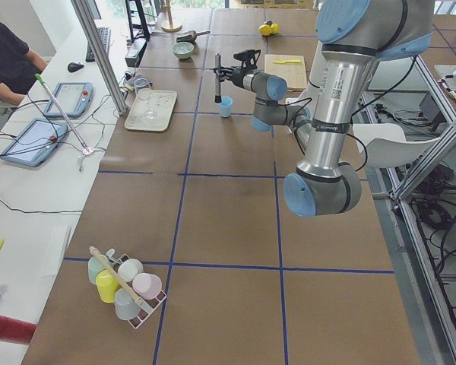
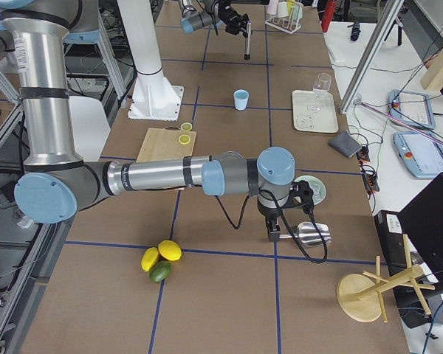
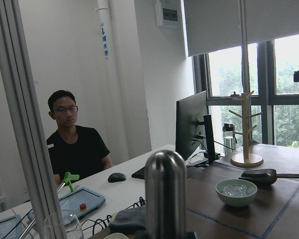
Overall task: Squeeze lemon into cup
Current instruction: 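Carry the muddler back and lower it onto the table with the left gripper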
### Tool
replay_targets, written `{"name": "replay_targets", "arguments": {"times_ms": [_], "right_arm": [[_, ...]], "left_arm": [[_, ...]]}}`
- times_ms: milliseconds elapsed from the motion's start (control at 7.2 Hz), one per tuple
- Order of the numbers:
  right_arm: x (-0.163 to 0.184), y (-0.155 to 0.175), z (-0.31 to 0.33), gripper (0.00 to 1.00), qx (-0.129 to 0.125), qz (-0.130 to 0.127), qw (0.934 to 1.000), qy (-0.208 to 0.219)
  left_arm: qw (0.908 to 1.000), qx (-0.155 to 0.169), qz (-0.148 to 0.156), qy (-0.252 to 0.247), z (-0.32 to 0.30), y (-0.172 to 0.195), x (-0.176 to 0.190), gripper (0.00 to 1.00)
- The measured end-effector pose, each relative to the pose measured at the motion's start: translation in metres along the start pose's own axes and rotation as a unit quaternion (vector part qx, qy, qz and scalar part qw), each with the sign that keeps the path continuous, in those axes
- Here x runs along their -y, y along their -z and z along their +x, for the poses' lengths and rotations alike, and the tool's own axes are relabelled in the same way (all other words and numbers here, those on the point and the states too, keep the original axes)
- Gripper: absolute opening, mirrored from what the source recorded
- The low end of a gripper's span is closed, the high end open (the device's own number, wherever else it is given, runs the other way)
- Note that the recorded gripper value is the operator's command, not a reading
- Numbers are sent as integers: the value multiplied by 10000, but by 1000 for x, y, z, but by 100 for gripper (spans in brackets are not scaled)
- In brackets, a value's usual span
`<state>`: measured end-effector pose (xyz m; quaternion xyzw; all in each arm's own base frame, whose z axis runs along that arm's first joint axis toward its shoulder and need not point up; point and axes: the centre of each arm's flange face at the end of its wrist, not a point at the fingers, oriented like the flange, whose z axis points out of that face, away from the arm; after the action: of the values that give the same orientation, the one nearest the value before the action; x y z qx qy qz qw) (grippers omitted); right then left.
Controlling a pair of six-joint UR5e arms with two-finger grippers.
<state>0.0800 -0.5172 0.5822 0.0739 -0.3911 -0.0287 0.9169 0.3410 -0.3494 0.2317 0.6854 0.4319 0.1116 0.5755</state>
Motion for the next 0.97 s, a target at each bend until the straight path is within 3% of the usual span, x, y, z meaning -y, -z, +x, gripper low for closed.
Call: {"name": "replay_targets", "arguments": {"times_ms": [278,556,694,972], "right_arm": [[-5,4,-5,100,17,40,10000,41],[-11,0,-1,100,31,-20,10000,-28],[-13,-1,0,100,62,-38,10000,-50],[-13,0,-6,100,276,-16,9996,-36]], "left_arm": [[9989,-249,-401,-57,-32,38,-8,0],[9927,-512,-1088,37,-71,55,-2,0],[9860,-574,-1548,237,-92,58,0,0],[9632,-571,-2436,986,-117,77,-24,0]]}}
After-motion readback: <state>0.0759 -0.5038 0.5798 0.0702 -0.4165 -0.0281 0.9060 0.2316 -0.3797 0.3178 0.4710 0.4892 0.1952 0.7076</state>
